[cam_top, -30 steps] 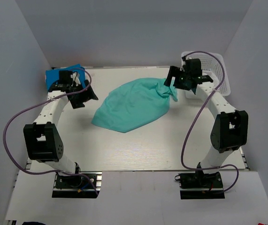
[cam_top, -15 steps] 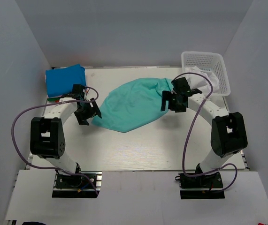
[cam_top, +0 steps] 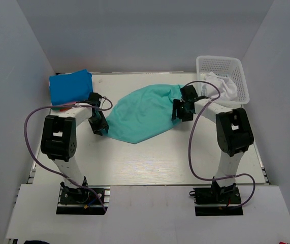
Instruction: Fold and stack the t-shirts
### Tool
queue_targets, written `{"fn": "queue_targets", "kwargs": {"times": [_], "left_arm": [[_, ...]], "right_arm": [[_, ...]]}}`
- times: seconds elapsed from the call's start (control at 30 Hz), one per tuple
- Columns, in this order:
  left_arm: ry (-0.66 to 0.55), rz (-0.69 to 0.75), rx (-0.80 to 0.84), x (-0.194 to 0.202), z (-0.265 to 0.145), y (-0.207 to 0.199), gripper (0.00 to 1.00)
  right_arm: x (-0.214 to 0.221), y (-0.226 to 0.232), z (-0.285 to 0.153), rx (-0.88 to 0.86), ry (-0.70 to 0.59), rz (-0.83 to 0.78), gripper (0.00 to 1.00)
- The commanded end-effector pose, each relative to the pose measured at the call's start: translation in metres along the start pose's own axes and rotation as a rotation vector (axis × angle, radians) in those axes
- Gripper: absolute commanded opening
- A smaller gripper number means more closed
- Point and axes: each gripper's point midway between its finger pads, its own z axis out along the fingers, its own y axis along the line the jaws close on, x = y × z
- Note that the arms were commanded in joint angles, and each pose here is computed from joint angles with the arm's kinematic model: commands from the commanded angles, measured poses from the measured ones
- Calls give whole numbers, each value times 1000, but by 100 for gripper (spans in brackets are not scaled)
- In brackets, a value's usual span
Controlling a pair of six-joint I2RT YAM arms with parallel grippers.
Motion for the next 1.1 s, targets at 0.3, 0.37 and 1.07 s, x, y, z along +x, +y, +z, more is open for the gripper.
{"fn": "queue_targets", "kwargs": {"times": [0.3, 0.37, 1.07], "left_arm": [[-276, 106, 230, -101, -23, -74, 0], [-409, 179, 344, -131, -72, -101, 0], [-1276, 305, 712, -243, -437, -163, 0]], "right_arm": [[-82, 33, -10, -72, -146, -70, 0], [-112, 39, -37, -59, -203, -98, 0], [-282, 88, -355, -153, -1080, -219, 0]]}}
